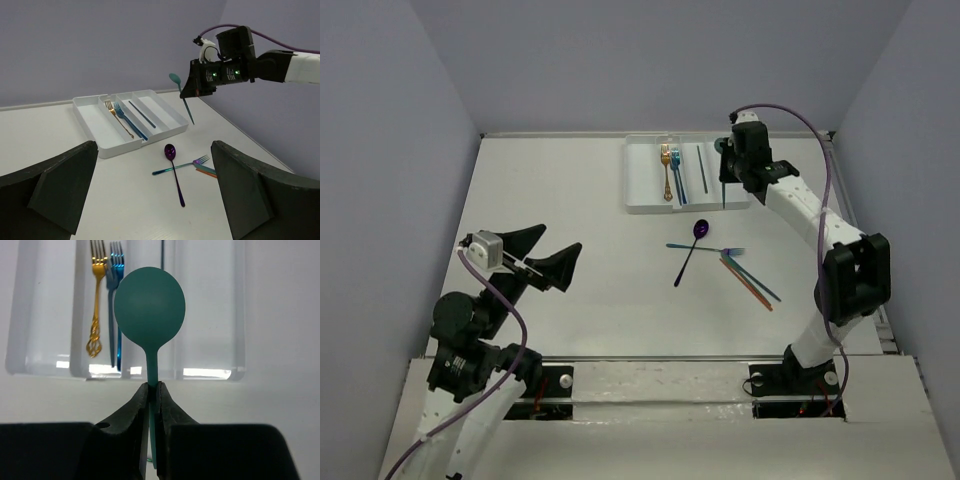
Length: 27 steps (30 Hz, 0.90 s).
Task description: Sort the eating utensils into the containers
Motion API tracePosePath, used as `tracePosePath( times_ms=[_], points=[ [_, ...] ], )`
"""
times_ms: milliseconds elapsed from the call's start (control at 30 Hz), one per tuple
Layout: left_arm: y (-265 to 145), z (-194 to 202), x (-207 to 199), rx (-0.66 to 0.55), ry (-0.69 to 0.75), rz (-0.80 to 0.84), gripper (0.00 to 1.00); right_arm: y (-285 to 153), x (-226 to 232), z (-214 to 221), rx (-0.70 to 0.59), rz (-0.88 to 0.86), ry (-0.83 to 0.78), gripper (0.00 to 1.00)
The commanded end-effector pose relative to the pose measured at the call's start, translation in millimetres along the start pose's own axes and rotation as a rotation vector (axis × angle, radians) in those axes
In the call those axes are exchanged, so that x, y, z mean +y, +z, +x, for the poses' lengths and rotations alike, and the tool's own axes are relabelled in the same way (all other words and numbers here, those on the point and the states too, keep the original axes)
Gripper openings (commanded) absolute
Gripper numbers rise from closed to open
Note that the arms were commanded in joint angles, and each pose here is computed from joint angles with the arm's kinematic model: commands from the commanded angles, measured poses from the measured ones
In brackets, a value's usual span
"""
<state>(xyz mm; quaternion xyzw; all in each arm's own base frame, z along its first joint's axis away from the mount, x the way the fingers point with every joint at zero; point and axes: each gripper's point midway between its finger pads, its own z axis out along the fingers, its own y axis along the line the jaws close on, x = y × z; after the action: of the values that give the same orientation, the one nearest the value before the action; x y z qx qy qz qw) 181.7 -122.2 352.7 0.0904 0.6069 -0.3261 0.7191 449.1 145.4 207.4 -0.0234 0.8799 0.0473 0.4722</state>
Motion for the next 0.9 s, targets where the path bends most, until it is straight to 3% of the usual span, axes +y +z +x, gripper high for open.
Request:
tracePosePath(
  times_ms=[0,267,533,633,700,767,867],
  points=[
    [3.8,-17.4,-4.8,-0.042,0.012,0.012,0.99,48.1,-33.8,-32.2,-0.051,0.045,0.012,0.00],
    [9.2,-13.3,0.0,-0.024,0.017,-0.002,0.99,128.5,-60.0,-30.2,0.003,0.063,0.027,0.00],
    [11.3,-12.4,2.0,-0.017,0.022,-0.007,0.99,167.7,-83.5,-23.2,0.047,0.116,0.007,0.03],
    [11.9,-12.7,2.2,-0.017,0.025,-0.007,0.99,172.6,-85.1,-15.8,0.079,0.128,0.013,0.24],
    [11.9,-12.6,1.9,-0.017,0.025,-0.005,0.99,170.8,-82.3,-17.6,0.076,0.114,0.022,0.51],
    [11.4,-13.8,0.6,-0.021,0.026,0.001,0.99,159.9,-77.5,-28.0,0.057,0.094,0.045,0.64],
    [10.5,-15.0,-0.7,-0.025,0.026,0.006,0.99,143.6,-66.6,-28.1,0.058,0.042,0.095,0.67]
  ],
)
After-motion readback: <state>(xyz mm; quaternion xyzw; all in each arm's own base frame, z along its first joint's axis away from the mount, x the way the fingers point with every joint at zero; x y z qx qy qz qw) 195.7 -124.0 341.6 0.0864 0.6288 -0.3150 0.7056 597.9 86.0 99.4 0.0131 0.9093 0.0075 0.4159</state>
